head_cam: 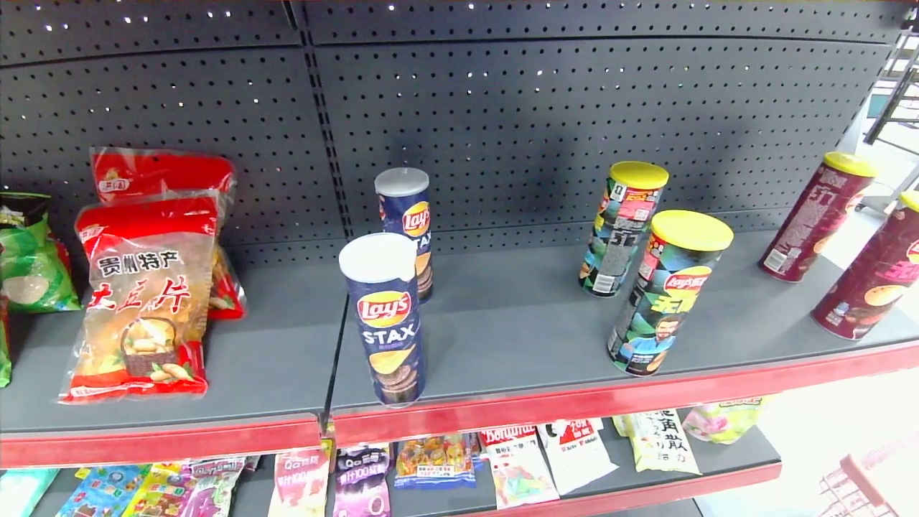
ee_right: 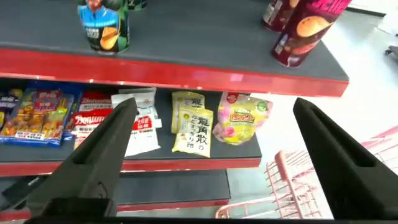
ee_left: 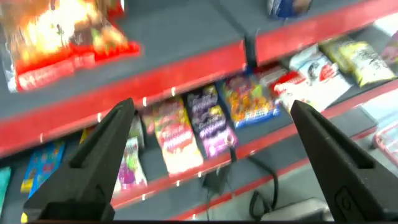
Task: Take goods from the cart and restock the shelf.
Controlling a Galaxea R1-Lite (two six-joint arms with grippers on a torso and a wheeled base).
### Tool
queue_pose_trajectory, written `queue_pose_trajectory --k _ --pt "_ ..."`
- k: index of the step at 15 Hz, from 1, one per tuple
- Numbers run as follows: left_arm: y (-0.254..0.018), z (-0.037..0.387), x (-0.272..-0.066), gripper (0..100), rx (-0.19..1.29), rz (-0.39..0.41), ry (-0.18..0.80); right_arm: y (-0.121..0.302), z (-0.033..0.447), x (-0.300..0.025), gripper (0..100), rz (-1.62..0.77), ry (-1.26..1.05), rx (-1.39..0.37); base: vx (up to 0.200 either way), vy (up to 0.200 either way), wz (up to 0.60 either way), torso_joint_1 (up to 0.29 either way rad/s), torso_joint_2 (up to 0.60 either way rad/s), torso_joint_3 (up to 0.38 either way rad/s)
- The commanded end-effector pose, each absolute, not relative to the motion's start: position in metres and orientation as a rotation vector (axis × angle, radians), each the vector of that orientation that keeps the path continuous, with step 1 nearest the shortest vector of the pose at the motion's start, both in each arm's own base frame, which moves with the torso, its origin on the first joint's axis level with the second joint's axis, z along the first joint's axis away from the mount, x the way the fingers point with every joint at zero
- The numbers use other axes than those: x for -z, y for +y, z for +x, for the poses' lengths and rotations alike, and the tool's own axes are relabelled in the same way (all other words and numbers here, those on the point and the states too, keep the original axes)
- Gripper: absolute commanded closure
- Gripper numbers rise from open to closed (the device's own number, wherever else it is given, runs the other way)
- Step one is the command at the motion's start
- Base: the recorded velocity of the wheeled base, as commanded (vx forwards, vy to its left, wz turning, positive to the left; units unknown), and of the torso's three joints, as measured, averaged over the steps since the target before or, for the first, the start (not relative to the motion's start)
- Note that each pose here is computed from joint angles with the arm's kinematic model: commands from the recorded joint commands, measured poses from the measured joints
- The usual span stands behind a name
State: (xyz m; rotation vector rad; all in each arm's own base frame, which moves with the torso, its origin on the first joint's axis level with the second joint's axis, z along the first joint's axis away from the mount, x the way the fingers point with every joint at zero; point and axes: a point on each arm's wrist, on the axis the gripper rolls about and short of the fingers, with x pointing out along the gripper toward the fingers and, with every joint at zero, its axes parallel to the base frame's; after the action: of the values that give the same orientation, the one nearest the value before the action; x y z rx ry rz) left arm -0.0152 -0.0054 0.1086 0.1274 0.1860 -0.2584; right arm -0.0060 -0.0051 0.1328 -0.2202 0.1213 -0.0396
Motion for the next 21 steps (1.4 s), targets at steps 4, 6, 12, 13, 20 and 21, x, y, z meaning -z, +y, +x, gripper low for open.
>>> queue_pose_trajectory --k 4,6,12,13,20,21 --pt "-0.006 0.120 -0.157 0 0.241 0.085 0.239 -0.004 -0.015 -0.089 0 -0.195 -0.007 -0.086 0.000 0.000 0.00 0.000 0.00 0.000" --pt "-0.023 0.148 -0.150 0 0.209 0.061 0.273 -0.004 -0.015 -0.086 0 -0.206 0.005 -0.101 0.000 0.000 0.00 0.000 0.00 0.000" --pt "-0.062 0.174 -0.120 0 0.180 0.039 0.459 -0.003 -0.015 -0.085 0 -0.194 0.010 -0.132 0.000 0.000 0.00 0.000 0.00 0.000" --pt "-0.067 0.177 -0.119 0 0.193 0.049 0.470 -0.003 -0.015 -0.085 0 -0.192 0.010 -0.132 0.000 0.000 0.00 0.000 0.00 0.000" --pt "-0.098 0.214 -0.110 0 0.205 0.092 0.500 -0.003 -0.015 -0.085 0 -0.184 0.011 -0.131 0.000 0.000 0.00 0.000 0.00 0.000" --pt "-0.101 0.217 -0.108 0 0.205 0.096 0.507 -0.003 -0.015 -0.085 0 -0.184 0.011 -0.131 0.000 0.000 0.00 0.000 0.00 0.000"
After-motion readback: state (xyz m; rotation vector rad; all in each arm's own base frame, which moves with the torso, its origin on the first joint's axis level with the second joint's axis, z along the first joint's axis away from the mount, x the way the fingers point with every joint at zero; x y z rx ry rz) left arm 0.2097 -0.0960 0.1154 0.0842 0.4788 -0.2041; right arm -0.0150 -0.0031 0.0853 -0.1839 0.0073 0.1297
